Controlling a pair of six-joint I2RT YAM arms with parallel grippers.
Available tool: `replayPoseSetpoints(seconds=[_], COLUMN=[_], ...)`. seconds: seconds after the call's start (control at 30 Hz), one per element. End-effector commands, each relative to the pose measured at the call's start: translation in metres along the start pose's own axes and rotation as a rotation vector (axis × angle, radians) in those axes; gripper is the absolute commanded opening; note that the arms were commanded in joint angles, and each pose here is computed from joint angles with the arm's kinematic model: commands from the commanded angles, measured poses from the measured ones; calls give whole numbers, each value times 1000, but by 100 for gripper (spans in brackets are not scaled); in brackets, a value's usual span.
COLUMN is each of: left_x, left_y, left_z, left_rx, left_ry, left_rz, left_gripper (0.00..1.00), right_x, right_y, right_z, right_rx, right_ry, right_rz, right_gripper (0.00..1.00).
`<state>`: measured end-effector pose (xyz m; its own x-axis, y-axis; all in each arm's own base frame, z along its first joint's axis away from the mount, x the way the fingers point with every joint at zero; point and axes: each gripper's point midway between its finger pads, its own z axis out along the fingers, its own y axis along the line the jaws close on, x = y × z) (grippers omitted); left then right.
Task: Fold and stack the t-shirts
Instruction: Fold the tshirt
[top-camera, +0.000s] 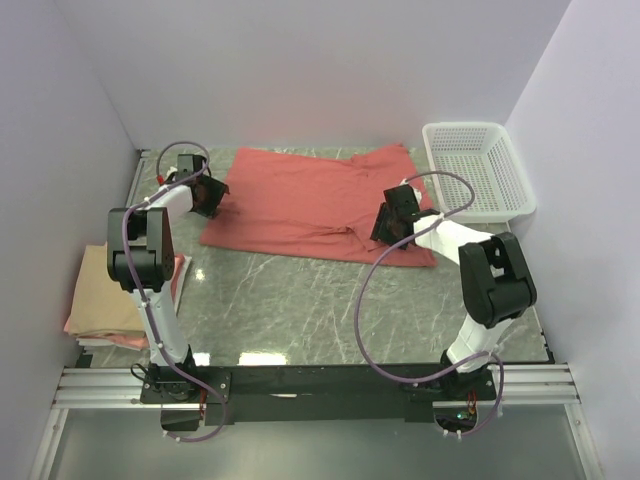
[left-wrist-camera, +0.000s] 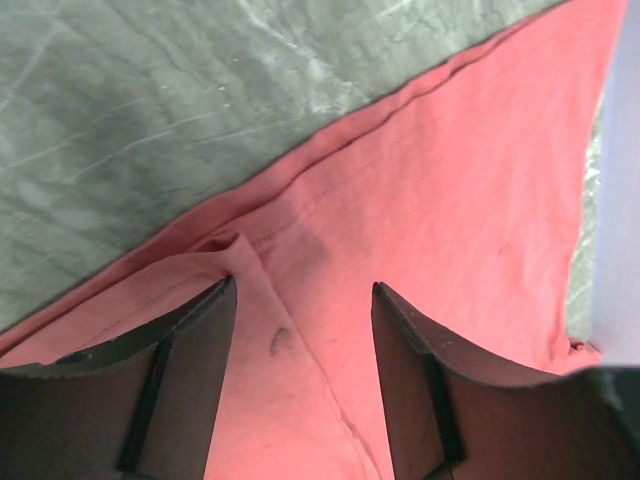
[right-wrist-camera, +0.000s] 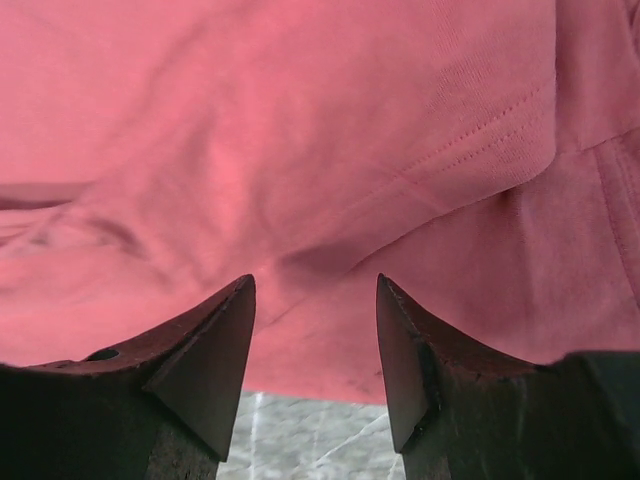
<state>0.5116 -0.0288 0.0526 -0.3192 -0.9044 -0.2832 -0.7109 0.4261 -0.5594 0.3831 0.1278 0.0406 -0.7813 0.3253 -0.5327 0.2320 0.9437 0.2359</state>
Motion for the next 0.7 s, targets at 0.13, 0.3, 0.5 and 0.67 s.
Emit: replayPoseSetpoints(seconds=[0.13,0.3,0.5,0.67], left_x=[-4,1,8,12], left_y=[-28,-30,-20,-15], left_z=[-28,-38,-47,-55], left_rx=[141,174,178,187], left_ry=[-3,8,15,19], left_rz=[3,-5,4,7], left_gripper=[62,62,62,61], right_x=[-1,-3,-7,-13], right_y=[0,-1,1,3], right_z=[15,18,24,25], right_rx=[34,44,51,59], right_ry=[-14,-25,-25,-38], right_rz=[-5,6,9,10], right_gripper=[59,55,40,26])
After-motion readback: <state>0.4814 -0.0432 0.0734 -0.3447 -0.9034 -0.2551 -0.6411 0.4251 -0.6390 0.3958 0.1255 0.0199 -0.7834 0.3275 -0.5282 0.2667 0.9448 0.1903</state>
